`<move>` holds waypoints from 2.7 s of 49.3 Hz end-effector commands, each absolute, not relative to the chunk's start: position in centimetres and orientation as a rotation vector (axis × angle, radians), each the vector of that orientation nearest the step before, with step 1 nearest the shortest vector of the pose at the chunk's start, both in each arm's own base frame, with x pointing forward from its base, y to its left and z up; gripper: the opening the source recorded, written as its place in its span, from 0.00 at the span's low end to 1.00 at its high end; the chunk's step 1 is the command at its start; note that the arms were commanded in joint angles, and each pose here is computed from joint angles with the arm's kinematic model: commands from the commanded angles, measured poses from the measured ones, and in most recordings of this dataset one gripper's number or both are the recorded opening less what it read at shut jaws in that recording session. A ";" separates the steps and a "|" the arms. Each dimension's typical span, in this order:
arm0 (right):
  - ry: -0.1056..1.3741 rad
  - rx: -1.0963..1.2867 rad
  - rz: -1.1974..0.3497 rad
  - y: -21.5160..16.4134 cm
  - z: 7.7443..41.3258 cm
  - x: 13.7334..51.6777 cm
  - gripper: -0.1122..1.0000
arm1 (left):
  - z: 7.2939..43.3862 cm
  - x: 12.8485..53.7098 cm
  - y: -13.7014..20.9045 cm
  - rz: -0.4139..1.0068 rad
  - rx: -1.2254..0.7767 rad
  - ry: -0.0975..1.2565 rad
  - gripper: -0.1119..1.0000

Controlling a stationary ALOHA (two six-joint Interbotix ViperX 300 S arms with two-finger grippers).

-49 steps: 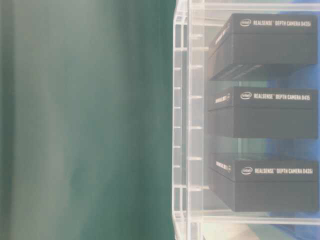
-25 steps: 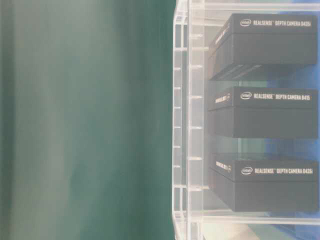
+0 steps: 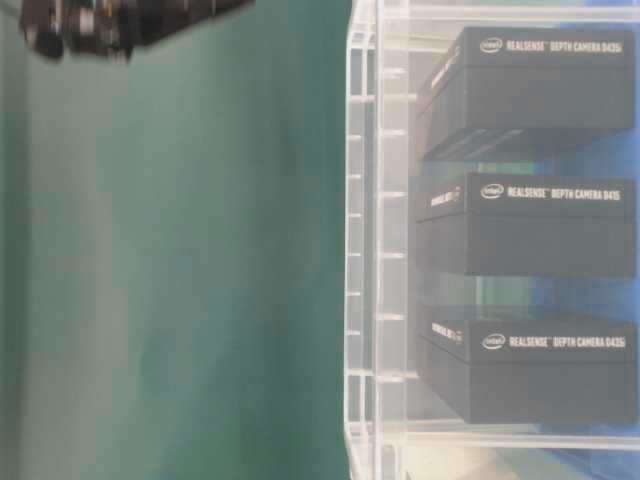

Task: Take the box out of the case with the right arm.
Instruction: 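Move the open right gripper above the middle black box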

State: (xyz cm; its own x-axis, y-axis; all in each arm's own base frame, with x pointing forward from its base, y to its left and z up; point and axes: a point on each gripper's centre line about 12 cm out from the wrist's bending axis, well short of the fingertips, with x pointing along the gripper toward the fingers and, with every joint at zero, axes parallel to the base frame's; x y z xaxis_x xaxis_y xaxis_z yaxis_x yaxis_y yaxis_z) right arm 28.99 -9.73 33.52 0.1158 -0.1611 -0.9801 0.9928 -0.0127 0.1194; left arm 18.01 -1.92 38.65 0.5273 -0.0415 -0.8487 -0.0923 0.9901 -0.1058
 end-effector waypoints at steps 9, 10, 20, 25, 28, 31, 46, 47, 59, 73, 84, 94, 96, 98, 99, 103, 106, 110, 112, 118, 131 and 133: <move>0.931 1.161 -1.136 -9.9 35.0 35.6 0.95 | 39.4 17.9 -1.9 0.030 -0.141 1.013 0.12; 0.934 1.157 -1.131 -9.8 34.9 36.3 0.95 | 39.4 17.8 -1.9 0.029 -0.140 1.014 0.12; 0.919 1.150 -1.089 -9.6 34.7 40.6 0.95 | 39.4 17.6 -1.9 0.029 -0.138 1.020 0.12; 0.909 1.151 -1.069 -9.6 34.4 42.4 0.95 | 39.4 17.5 -1.9 0.031 -0.139 1.025 0.12; 0.904 1.154 -1.062 -9.6 34.3 43.2 0.95 | 39.3 17.5 -1.9 0.032 -0.138 1.028 0.12; 0.900 1.153 -1.056 -9.6 34.3 43.7 0.95 | 39.3 17.5 -1.9 0.033 -0.137 1.031 0.12; 0.898 1.158 -1.051 -9.7 34.2 44.5 0.95 | 39.3 17.4 -1.9 0.032 -0.137 1.032 0.12; 0.900 1.156 -1.051 -9.6 34.1 44.6 0.95 | 39.4 17.4 -1.9 0.033 -0.137 1.029 0.12; 0.901 1.156 -1.052 -9.6 34.0 44.6 0.95 | 39.3 17.4 -1.9 0.032 -0.138 1.031 0.12; 0.906 1.154 -1.054 -9.6 33.9 44.6 0.95 | 39.4 17.4 -1.9 0.032 -0.138 1.029 0.12; 0.908 1.152 -1.054 -9.6 33.9 44.6 0.95 | 39.3 17.4 -1.9 0.034 -0.141 1.032 0.12; 0.908 1.151 -1.053 -9.6 33.9 44.6 0.95 | 39.3 17.4 -1.9 0.034 -0.141 1.031 0.12; 0.911 1.150 -1.053 -9.6 33.8 44.6 0.95 | 39.3 17.4 -1.9 0.035 -0.140 1.032 0.12; 0.911 1.150 -1.053 -9.6 33.8 44.6 0.95 | 39.3 17.4 -1.9 0.034 -0.141 1.031 0.12; 0.911 1.150 -1.053 -9.6 33.8 44.6 0.95 | 39.3 17.4 -1.9 0.034 -0.141 1.032 0.12; 0.911 1.148 -1.055 -9.6 33.8 44.6 0.95 | 39.3 17.4 -1.9 0.035 -0.140 1.031 0.12; 0.909 1.150 -1.055 -9.6 33.8 44.6 0.95 | 39.3 17.4 -1.9 0.035 -0.140 1.032 0.12; 0.909 1.150 -1.055 -9.6 33.8 44.6 0.95 | 39.3 17.4 -1.9 0.034 -0.141 1.031 0.12; 0.910 1.151 -1.054 -9.6 33.8 44.6 0.95 | 39.3 17.4 -1.9 0.034 -0.141 1.032 0.12; 0.911 1.150 -1.055 -9.5 33.8 44.6 0.95 | 39.3 17.4 -1.9 0.033 -0.139 1.032 0.12; 0.911 1.149 -1.054 -9.4 33.8 44.6 0.95 | 39.3 17.4 -1.9 0.034 -0.141 1.032 0.12; 0.911 1.149 -1.054 -9.4 33.8 44.6 0.95 | 39.3 17.4 -1.9 0.034 -0.142 1.031 0.12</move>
